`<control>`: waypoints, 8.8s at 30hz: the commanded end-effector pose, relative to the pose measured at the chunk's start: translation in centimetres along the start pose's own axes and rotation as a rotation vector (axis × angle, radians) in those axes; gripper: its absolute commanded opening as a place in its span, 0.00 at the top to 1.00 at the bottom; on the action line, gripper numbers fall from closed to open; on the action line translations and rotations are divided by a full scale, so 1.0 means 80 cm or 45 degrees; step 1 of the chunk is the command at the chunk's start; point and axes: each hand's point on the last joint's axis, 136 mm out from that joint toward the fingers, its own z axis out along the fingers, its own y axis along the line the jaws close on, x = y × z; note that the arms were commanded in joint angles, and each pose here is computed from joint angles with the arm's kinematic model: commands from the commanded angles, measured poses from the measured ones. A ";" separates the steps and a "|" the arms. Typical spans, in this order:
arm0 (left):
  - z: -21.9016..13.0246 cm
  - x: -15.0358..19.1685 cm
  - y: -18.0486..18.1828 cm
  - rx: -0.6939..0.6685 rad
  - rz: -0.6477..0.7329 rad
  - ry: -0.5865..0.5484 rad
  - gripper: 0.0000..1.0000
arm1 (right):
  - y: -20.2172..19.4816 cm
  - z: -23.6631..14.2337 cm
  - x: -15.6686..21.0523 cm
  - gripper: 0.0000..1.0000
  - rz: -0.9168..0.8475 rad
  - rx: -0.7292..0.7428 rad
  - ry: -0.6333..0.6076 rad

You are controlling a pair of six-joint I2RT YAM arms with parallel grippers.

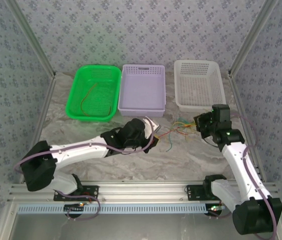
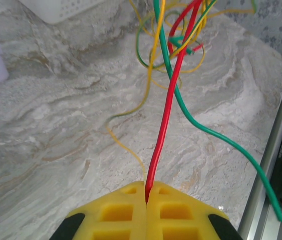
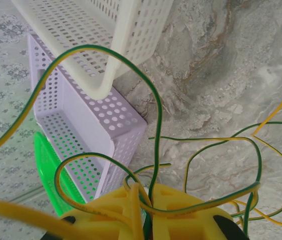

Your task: Untangle the cables

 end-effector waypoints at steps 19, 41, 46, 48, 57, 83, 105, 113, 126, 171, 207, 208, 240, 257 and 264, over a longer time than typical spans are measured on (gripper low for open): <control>-0.044 0.035 0.014 -0.021 -0.103 0.052 0.99 | -0.040 0.041 -0.025 1.00 0.050 0.078 -0.050; 0.103 0.036 -0.046 0.124 0.083 0.171 0.66 | -0.020 0.034 0.023 1.00 0.035 0.038 0.114; 0.118 0.038 -0.030 0.039 0.096 0.177 0.74 | -0.019 0.031 0.026 1.00 0.035 0.030 0.119; 0.121 0.037 -0.025 0.011 0.094 0.167 0.91 | -0.020 0.029 0.026 1.00 0.032 0.032 0.115; 0.094 0.034 -0.021 -0.012 0.095 0.128 1.00 | -0.022 0.030 0.018 1.00 0.018 0.050 0.081; 0.051 0.037 -0.034 0.050 0.127 0.177 1.00 | -0.072 0.085 0.018 0.86 0.058 0.155 0.131; 0.052 0.033 -0.026 0.010 0.135 0.160 1.00 | -0.126 0.040 0.053 0.53 0.095 0.135 0.128; 0.052 0.031 -0.029 0.017 0.138 0.161 1.00 | -0.136 0.058 0.073 0.48 0.192 0.146 0.202; 0.057 0.025 -0.019 0.003 0.082 0.177 1.00 | -0.159 0.046 0.078 0.37 0.220 0.117 0.147; 0.033 0.010 -0.035 0.068 0.103 0.066 1.00 | -0.120 0.102 0.093 0.34 0.573 0.065 0.228; -0.158 -0.003 0.121 -0.514 -0.189 -0.091 1.00 | -0.134 0.095 -0.015 1.00 0.272 0.285 -0.136; -0.158 0.000 0.123 -0.529 -0.191 -0.082 1.00 | -0.134 0.095 -0.016 1.00 0.267 0.287 -0.138; -0.202 -0.025 0.137 -0.655 -0.194 -0.083 1.00 | -0.111 0.080 -0.033 0.70 0.077 0.332 -0.115; -0.177 -0.073 0.109 -0.488 -0.223 -0.066 1.00 | 0.116 -0.046 0.091 0.34 -1.446 -0.464 -0.192; -0.174 -0.079 0.099 -0.434 -0.211 -0.031 1.00 | 0.104 -0.018 0.143 0.13 -2.057 -0.501 -0.348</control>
